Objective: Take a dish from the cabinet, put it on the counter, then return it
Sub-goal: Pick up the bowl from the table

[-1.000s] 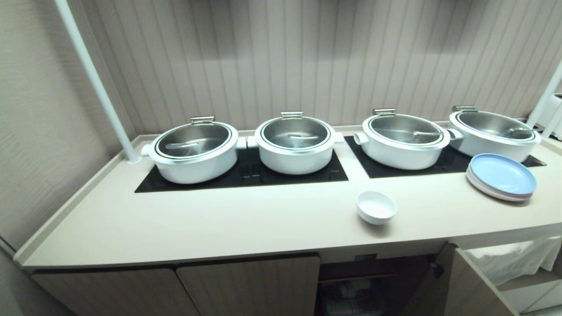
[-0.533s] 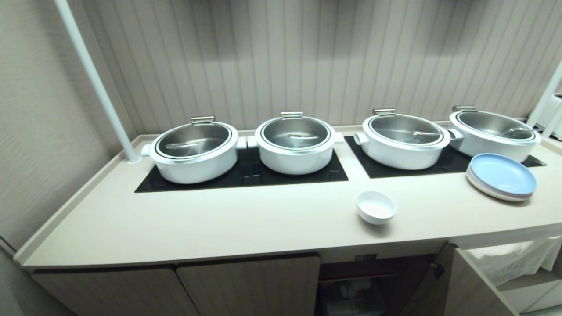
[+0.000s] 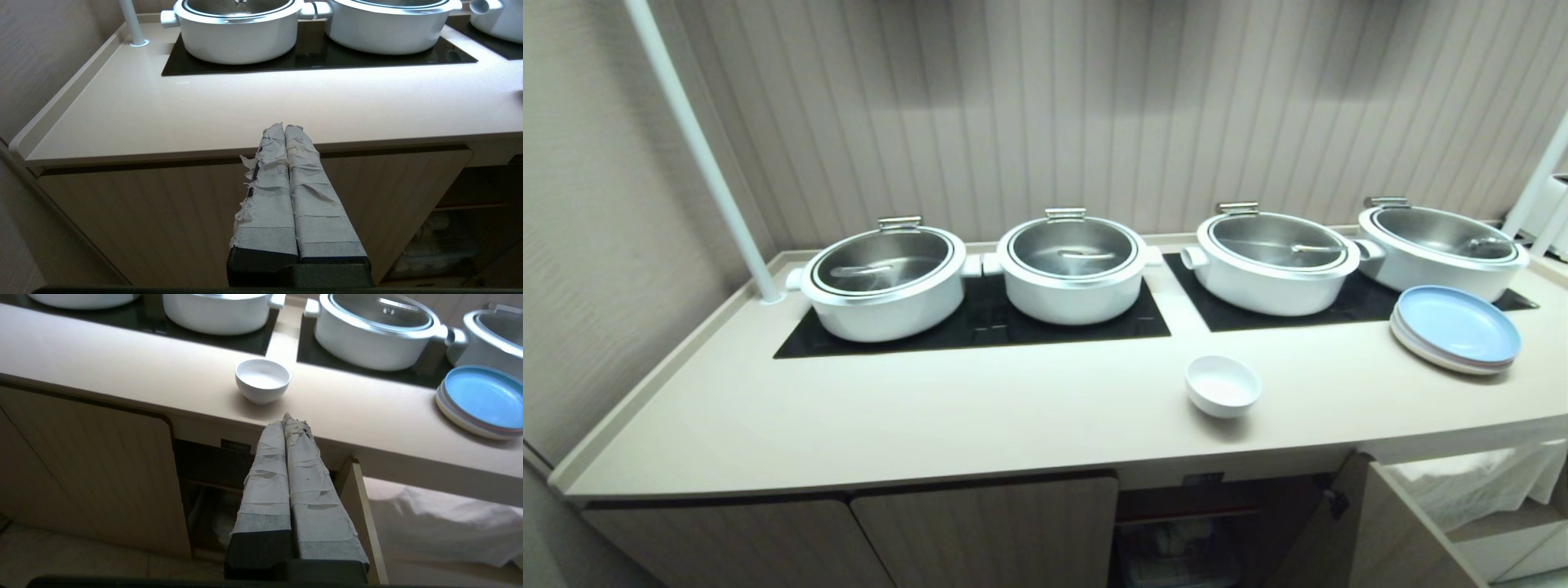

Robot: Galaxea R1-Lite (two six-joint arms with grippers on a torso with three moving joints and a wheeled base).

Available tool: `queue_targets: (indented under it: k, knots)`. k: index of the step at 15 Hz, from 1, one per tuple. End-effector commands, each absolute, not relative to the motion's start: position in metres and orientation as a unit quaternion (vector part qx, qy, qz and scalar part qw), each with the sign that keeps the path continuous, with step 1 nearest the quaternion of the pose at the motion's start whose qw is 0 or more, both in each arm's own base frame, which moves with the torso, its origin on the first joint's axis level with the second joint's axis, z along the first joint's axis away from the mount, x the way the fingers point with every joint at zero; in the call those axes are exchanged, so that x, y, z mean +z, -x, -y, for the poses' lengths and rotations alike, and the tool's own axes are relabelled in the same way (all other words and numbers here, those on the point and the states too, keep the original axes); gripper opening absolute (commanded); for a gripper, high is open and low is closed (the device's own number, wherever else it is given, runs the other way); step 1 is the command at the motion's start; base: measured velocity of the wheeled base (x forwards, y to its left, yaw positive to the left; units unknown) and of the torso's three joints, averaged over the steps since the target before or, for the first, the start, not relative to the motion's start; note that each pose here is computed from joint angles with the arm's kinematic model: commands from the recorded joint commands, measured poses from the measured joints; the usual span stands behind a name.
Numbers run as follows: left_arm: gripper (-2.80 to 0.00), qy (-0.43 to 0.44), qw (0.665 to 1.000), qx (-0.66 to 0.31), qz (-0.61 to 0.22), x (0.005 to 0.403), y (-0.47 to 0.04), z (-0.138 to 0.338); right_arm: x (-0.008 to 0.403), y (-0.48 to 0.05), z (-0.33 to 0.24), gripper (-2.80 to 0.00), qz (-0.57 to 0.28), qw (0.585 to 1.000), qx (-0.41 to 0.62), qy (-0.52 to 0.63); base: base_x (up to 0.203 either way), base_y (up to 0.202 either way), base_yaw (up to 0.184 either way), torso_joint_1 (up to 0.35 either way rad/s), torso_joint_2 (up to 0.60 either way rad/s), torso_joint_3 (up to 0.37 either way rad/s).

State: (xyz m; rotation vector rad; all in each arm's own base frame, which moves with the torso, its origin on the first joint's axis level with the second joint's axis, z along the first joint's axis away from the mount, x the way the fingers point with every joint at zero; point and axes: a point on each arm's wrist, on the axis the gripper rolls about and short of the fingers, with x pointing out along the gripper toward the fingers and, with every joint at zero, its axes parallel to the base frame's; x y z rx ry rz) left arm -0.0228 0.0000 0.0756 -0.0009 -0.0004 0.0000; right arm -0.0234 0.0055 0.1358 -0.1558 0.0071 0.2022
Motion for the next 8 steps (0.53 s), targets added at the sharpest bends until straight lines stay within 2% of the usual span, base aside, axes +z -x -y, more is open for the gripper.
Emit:
queue_targets:
  k: [1, 4, 8]
  knots:
    - [-2.8, 0.001, 1.0, 0.001, 0.001, 0.076, 0.023, 0.0, 0.147, 0.001, -0.005, -2.8, -0.074, 0.99, 0.097, 0.069, 0.0, 0.0, 0.0, 0.0, 0.0, 0.0]
    - [-2.8, 0.001, 1.0, 0.0, 0.001, 0.076, 0.023, 0.0, 0.167, -0.04, -0.003, -2.8, -0.161, 0.981, 0.097, 0.055, 0.0, 0.0, 0.0, 0.0, 0.0, 0.0]
    - [-2.8, 0.001, 1.0, 0.0, 0.0, 0.076, 0.023, 0.0, 0.197, -0.108, 0.001, -2.8, -0.233, 0.966, 0.102, 0.044, 0.0, 0.0, 0.0, 0.0, 0.0, 0.0]
